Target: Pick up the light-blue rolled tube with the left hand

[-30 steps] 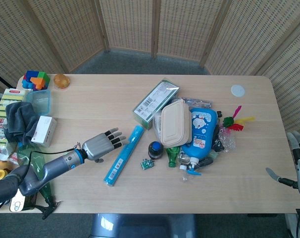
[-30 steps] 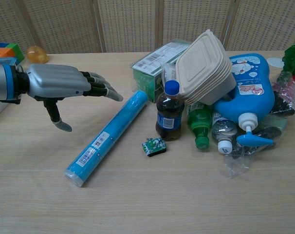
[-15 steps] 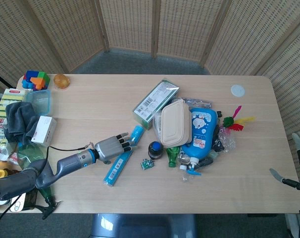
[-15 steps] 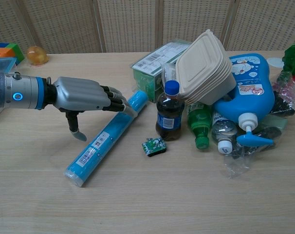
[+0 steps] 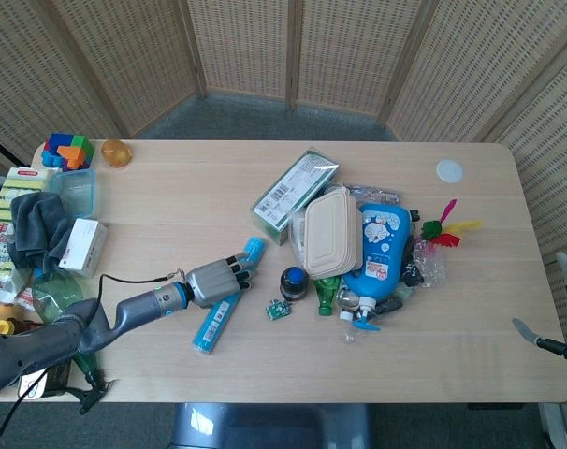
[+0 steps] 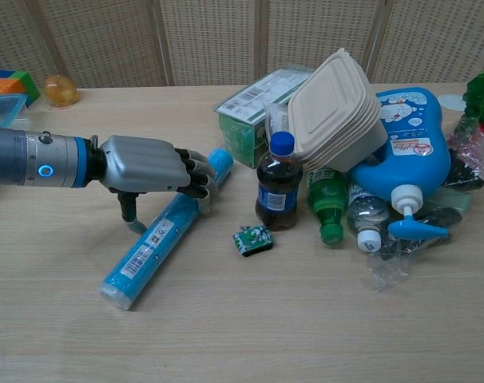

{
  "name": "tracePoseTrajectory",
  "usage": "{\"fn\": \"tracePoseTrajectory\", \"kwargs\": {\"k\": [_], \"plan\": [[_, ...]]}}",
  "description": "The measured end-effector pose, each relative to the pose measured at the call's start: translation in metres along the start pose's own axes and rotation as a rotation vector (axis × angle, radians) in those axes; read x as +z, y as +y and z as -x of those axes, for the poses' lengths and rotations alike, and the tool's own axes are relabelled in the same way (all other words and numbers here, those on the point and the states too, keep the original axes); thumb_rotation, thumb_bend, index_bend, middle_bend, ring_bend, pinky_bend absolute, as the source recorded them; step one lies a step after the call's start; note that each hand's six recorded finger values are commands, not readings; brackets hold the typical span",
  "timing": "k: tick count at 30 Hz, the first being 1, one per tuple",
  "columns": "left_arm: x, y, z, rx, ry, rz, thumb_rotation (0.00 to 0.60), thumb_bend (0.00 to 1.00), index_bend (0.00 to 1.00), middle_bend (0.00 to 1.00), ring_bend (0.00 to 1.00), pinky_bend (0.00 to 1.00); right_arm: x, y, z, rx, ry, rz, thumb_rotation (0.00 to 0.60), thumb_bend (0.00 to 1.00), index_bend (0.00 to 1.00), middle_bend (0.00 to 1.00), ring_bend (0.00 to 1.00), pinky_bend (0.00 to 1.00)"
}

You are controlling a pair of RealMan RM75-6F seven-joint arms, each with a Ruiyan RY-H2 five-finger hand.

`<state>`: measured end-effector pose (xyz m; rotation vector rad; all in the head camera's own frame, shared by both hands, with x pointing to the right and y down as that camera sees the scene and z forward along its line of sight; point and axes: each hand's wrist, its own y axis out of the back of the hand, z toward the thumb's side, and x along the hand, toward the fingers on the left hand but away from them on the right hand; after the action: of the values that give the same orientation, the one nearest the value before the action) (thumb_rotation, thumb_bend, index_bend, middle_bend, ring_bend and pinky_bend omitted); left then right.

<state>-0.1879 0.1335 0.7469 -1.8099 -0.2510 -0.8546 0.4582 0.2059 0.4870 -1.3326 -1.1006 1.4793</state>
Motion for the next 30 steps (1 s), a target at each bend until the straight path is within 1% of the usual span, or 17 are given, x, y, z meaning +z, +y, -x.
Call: {"fn": "tracePoseTrajectory", "kwargs": {"k": [4, 9, 13, 15, 16, 19, 22, 25, 30], "plan": [[0.003, -0.005, -0.004, -0.016, -0.006, -0.027, 0.600, 0.24, 0.29, 0.18, 0.00, 0.00, -0.001, 0.001, -0.001, -0.001, -0.003, 0.003, 0.388, 0.14, 0.00, 0.00, 0.00, 0.00], [0.002, -0.007, -0.005, -0.020, 0.005, -0.040, 0.600, 0.24, 0.34, 0.21, 0.00, 0.00, -0.002, 0.002, -0.002, -0.003, -0.007, 0.004, 0.387, 0.15, 0.00, 0.00, 0.00, 0.00], [0.001, -0.009, -0.003, -0.010, 0.019, -0.046, 0.600, 0.26, 0.40, 0.28, 0.00, 0.00, -0.003, 0.002, -0.003, 0.000, -0.006, 0.007, 0.388, 0.15, 0.00, 0.00, 0.00, 0.00], [0.000, -0.008, -0.003, 0.002, 0.027, -0.042, 0.600, 0.27, 0.44, 0.33, 0.01, 0.00, -0.002, 0.002, -0.003, 0.001, -0.005, 0.010, 0.389, 0.14, 0.00, 0.00, 0.00, 0.00], [0.000, -0.007, -0.003, 0.010, 0.032, -0.041, 0.600, 0.28, 0.46, 0.34, 0.03, 0.00, -0.002, 0.001, -0.003, 0.002, -0.004, 0.011, 0.389, 0.14, 0.00, 0.00, 0.00, 0.00], [-0.001, -0.006, -0.003, 0.020, 0.040, -0.042, 0.600, 0.30, 0.50, 0.39, 0.15, 0.00, -0.002, 0.002, -0.002, 0.001, -0.002, 0.013, 0.393, 0.15, 0.00, 0.00, 0.00, 0.00], [-0.002, -0.006, -0.003, 0.025, 0.049, -0.037, 0.600, 0.31, 0.52, 0.40, 0.18, 0.00, -0.002, 0.002, -0.002, -0.001, -0.001, 0.017, 0.386, 0.14, 0.00, 0.00, 0.00, 0.00], [-0.002, -0.008, -0.003, 0.020, 0.055, -0.036, 0.600, 0.33, 0.56, 0.42, 0.24, 0.01, -0.002, 0.001, -0.002, 0.001, -0.001, 0.021, 0.390, 0.15, 0.00, 0.00, 0.00, 0.00], [-0.001, -0.012, -0.002, 0.009, 0.055, -0.030, 0.600, 0.37, 0.61, 0.47, 0.34, 0.15, -0.001, 0.001, -0.001, 0.001, 0.002, 0.027, 0.391, 0.15, 0.00, 0.00, 0.00, 0.00]]}}
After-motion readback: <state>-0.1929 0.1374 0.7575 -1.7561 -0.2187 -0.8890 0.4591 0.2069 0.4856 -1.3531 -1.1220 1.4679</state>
